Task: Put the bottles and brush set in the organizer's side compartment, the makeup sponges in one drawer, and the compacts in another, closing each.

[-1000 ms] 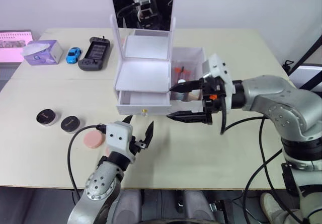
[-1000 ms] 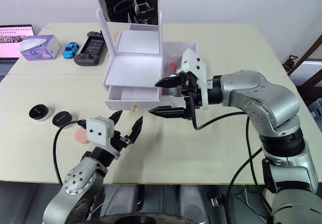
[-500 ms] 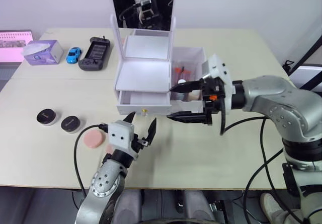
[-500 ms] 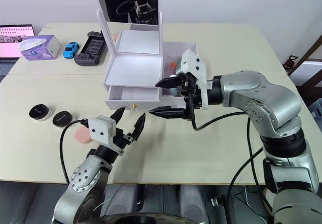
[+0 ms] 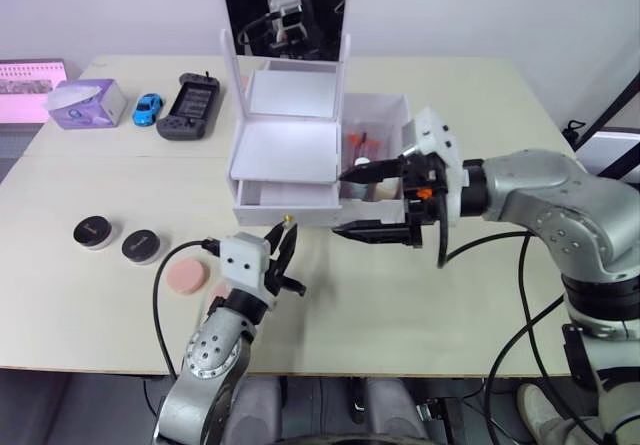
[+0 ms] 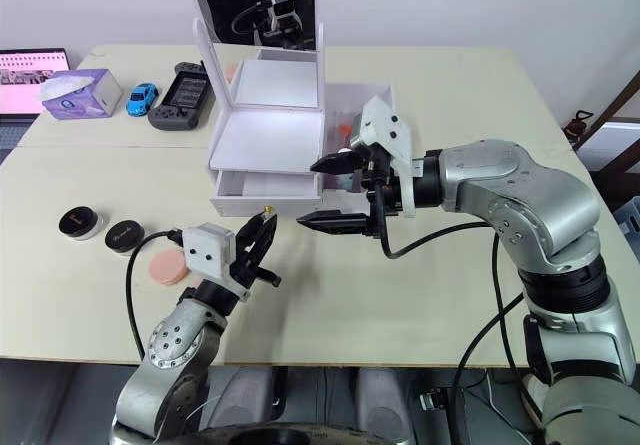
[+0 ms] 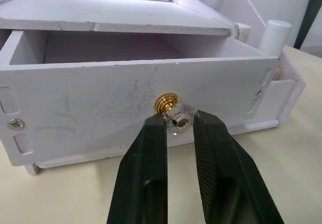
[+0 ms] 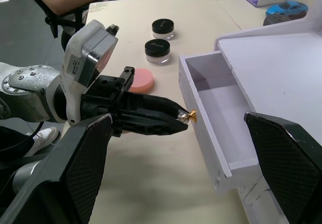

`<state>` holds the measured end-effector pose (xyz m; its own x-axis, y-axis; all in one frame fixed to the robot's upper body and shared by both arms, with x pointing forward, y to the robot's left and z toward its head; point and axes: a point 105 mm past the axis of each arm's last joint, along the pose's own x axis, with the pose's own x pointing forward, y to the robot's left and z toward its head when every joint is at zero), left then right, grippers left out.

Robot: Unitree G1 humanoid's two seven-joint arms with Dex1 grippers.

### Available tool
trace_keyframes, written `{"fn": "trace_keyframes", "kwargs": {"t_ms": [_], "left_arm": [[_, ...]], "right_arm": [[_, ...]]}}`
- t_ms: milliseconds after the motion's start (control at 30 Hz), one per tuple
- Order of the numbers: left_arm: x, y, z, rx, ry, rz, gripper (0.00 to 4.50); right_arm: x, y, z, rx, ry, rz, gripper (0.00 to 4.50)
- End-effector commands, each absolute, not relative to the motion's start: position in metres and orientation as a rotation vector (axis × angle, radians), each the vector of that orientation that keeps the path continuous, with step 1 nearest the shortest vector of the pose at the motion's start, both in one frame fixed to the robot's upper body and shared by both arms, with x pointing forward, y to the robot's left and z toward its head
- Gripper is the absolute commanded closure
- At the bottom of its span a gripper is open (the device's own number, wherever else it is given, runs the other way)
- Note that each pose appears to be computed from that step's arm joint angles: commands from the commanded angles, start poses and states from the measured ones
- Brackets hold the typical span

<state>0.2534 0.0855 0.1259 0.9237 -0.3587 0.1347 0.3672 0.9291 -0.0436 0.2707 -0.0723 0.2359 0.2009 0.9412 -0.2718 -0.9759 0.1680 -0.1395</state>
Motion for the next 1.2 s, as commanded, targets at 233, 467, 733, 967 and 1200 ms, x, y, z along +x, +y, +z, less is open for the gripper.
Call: {"fn": "trace_keyframes", "kwargs": {"t_ms": [233,467,733,967,1200], "left_arm": [[0.246,0.093,0.142,-0.037,-0.172,-0.371,4.28],[0.222,0.102,0.137,-0.033,-0.082,-0.424,4.28],[0.203,0.101,0.132,-0.066,0.003,-0.472,4.28],[0.201,0.102,0.131,-0.071,0.028,-0.471,3.23],[0.195,0.109,0.132,-0.096,0.060,-0.467,0.07]], "right_arm": [[0.269,-0.070,0.251,-0.346,0.047,1.374,0.00],[0.271,-0.068,0.246,-0.329,0.044,1.386,0.00],[0.272,-0.064,0.243,-0.312,0.039,1.408,0.00],[0.273,-0.064,0.242,-0.310,0.035,1.411,0.00],[0.271,-0.064,0.241,-0.311,0.027,1.421,0.00]]}}
